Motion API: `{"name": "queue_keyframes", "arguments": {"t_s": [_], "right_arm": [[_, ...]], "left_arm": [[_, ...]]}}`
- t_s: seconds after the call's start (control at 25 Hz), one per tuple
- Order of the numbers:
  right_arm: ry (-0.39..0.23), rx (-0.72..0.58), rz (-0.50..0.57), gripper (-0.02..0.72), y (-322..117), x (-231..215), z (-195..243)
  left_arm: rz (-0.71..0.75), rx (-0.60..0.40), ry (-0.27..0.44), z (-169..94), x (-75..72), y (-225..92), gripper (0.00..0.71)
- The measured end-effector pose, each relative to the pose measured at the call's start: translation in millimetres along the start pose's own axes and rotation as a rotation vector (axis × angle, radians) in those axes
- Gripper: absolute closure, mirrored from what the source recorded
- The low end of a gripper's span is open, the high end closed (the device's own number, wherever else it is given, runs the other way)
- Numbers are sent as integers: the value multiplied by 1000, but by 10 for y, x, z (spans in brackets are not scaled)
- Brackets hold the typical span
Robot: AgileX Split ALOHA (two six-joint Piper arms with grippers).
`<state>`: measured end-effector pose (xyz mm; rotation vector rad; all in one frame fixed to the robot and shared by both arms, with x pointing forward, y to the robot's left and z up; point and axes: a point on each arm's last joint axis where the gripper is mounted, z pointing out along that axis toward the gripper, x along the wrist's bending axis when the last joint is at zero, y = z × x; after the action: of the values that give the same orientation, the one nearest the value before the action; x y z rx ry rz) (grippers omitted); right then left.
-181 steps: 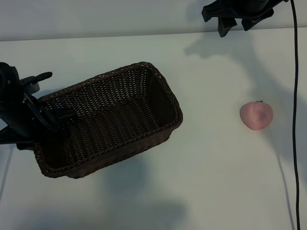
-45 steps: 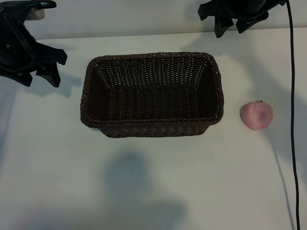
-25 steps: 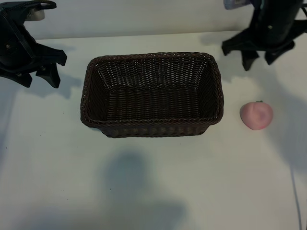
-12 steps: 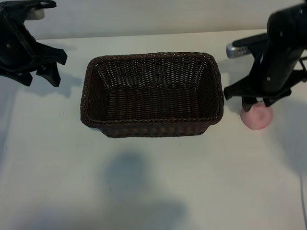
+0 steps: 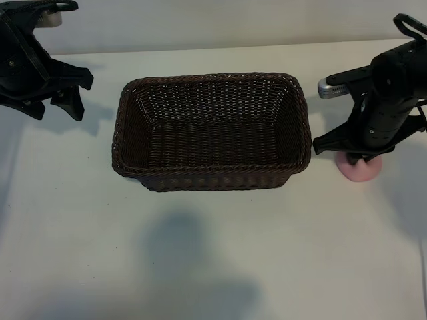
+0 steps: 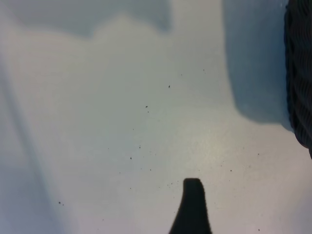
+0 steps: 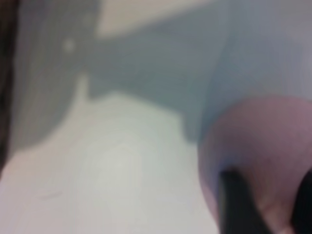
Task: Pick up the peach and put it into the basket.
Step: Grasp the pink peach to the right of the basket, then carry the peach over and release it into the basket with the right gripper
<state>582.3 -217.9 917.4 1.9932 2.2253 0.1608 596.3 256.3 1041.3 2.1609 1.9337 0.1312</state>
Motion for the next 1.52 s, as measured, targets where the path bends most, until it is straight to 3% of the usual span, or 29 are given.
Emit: {"name": "queue_keyframes", "arguments": {"t_s": [0.04, 0.12, 0.4, 0.76, 0.88, 1.16, 1.52], "right_arm": [[-13, -5, 5, 602, 4, -12, 0], [-31, -8, 12, 650, 7, -28, 0], [-45, 0, 17, 659, 39, -41, -78], [-52, -102, 6, 659, 267, -85, -942], [-19, -121, 3, 659, 353, -60, -1167], [121, -167, -33, 659, 455, 193, -1472], [231, -212, -187, 659, 312, 923, -1578]], "left_arm": [[0, 0, 0, 0, 0, 0, 114], [0, 0, 0, 0, 0, 0, 114], [0, 0, 0, 0, 0, 0, 114], [0, 0, 0, 0, 0, 0, 114], [0, 0, 0, 0, 0, 0, 114], [0, 0, 0, 0, 0, 0, 114], [3, 0, 0, 0, 0, 0, 114]]}}
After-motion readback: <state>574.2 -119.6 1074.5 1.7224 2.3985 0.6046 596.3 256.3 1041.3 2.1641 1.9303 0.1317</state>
